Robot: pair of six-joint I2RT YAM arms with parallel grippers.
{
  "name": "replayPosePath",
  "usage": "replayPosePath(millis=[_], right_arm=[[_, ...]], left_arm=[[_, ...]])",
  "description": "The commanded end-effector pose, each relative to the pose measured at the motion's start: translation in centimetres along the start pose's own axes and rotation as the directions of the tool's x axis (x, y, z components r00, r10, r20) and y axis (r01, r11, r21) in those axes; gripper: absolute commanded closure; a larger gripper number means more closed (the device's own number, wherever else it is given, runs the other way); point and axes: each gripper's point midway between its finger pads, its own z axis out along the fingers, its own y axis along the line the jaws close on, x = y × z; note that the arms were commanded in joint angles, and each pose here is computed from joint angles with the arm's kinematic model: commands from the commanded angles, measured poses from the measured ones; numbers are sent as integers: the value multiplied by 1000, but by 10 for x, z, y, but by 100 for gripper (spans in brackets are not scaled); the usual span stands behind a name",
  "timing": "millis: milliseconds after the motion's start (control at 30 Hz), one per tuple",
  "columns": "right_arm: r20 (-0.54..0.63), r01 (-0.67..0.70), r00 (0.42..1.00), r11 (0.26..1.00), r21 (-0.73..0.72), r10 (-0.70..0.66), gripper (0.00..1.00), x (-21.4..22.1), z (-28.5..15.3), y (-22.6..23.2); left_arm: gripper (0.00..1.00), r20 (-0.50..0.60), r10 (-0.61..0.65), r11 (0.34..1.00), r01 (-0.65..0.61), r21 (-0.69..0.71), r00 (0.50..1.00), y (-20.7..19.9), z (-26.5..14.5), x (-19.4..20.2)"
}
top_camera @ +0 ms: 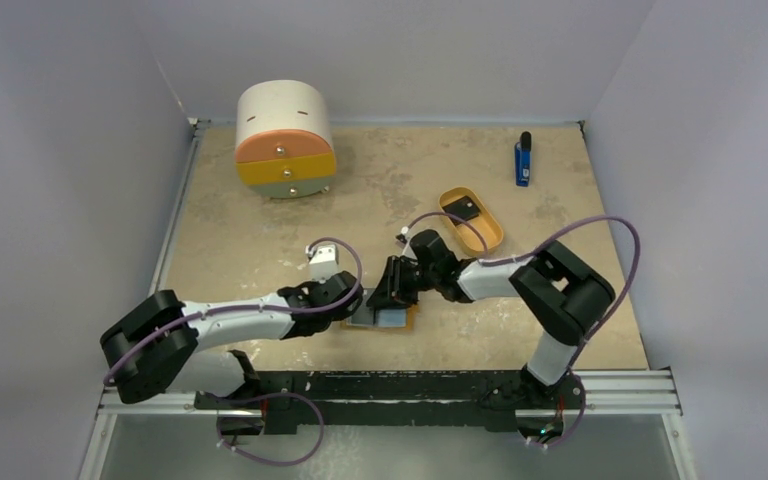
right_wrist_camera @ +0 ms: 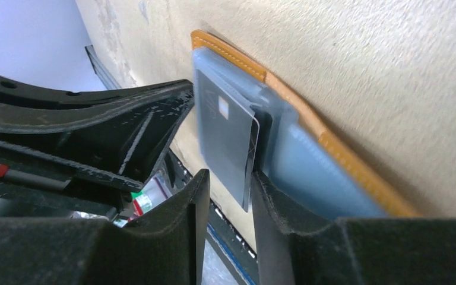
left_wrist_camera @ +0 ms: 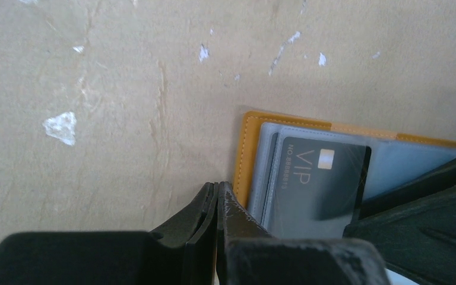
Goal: Put the credit cards into the card holder
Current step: Insert the credit card into the card holder.
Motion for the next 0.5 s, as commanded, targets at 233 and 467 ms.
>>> replayPosePath(millis=[233, 467], right_arm=[[132, 268, 946, 944, 191, -295, 29, -27, -78, 52], [226, 310, 876, 857, 411, -425, 24, -41, -142, 44]], left_arm=[[97, 29, -22, 1000, 22, 5, 999, 5, -23, -17], [80, 91, -50, 999, 48, 14, 995, 8, -43, -42]])
